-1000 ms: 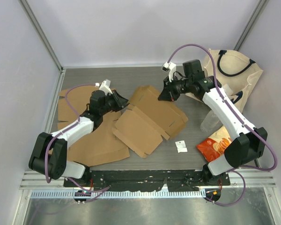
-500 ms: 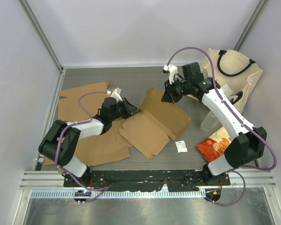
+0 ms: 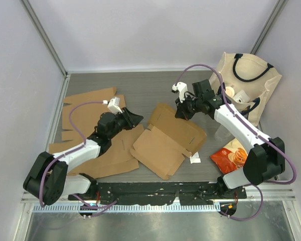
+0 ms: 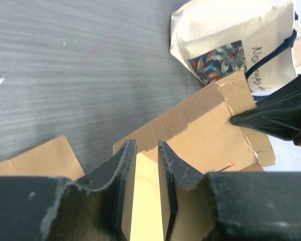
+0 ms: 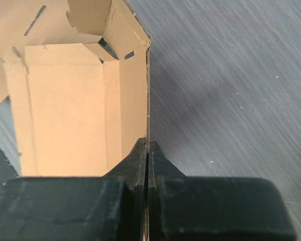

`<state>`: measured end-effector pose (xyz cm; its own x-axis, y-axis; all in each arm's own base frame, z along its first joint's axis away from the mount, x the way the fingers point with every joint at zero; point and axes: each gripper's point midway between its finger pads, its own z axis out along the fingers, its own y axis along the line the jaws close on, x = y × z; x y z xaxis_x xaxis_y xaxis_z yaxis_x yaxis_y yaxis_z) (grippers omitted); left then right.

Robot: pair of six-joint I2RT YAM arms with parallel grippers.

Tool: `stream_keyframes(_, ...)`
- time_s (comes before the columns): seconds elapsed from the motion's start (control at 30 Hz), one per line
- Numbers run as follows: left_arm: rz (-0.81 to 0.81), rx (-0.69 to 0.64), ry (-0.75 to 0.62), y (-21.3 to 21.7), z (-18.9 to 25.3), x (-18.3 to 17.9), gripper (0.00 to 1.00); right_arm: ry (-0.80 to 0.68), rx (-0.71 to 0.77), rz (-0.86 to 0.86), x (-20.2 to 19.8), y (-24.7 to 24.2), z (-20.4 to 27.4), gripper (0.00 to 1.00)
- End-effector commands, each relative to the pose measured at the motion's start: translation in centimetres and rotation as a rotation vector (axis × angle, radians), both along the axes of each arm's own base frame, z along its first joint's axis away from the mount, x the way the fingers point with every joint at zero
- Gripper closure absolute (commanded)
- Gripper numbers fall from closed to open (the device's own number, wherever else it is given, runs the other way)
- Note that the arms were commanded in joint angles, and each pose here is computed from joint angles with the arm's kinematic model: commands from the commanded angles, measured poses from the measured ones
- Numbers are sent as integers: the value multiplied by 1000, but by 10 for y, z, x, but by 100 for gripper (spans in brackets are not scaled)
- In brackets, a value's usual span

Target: Fold the paper box

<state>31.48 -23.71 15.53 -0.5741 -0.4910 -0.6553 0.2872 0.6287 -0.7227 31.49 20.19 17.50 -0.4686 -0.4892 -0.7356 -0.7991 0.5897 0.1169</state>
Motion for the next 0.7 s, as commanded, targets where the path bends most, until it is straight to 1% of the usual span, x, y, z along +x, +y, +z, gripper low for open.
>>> stream_keyframes(0.0,75,51,-78,12,16,17,69,-198,-19,37,14,-3,24,99)
stream_keyframes(0.03,56,42,-102,7,25,21,61,-214,-27,46,13,-4,24,99)
stream_keyframes(0.07,-12,17,-135,-5,36,18,57,-247,-43,52,14,-7,24,99)
stream_keyframes(0.1,-75,32,-142,-16,32,19,54,-258,-50,54,14,-7,24,99)
stream_keyframes(0.13,-117,13,-184,-26,50,23,50,-267,-56,57,14,-7,24,99)
stream_keyframes(0.17,-172,2,-205,-37,56,18,47,-275,-61,62,15,-7,25,99)
stream_keyframes(0.2,-182,-4,-221,-41,59,19,45,-274,-74,63,15,-7,22,99)
stream_keyframes(0.23,-183,-16,-257,-44,70,20,45,-277,-82,63,16,-7,21,99)
stream_keyframes(0.33,-146,-44,-292,-41,90,22,44,-316,-130,83,18,-4,17,99)
stream_keyframes(0.43,-160,-43,-343,-44,107,19,44,-335,-163,107,21,0,10,99)
stream_keyframes(0.53,-197,33,-456,-52,116,11,42,-323,-155,146,21,5,9,99)
stream_keyframes(0.6,-247,145,-588,-58,119,6,41,-317,-145,163,20,9,14,99)
stream_keyframes(0.67,-304,228,-665,-64,111,1,41,-309,-147,179,20,10,15,99)
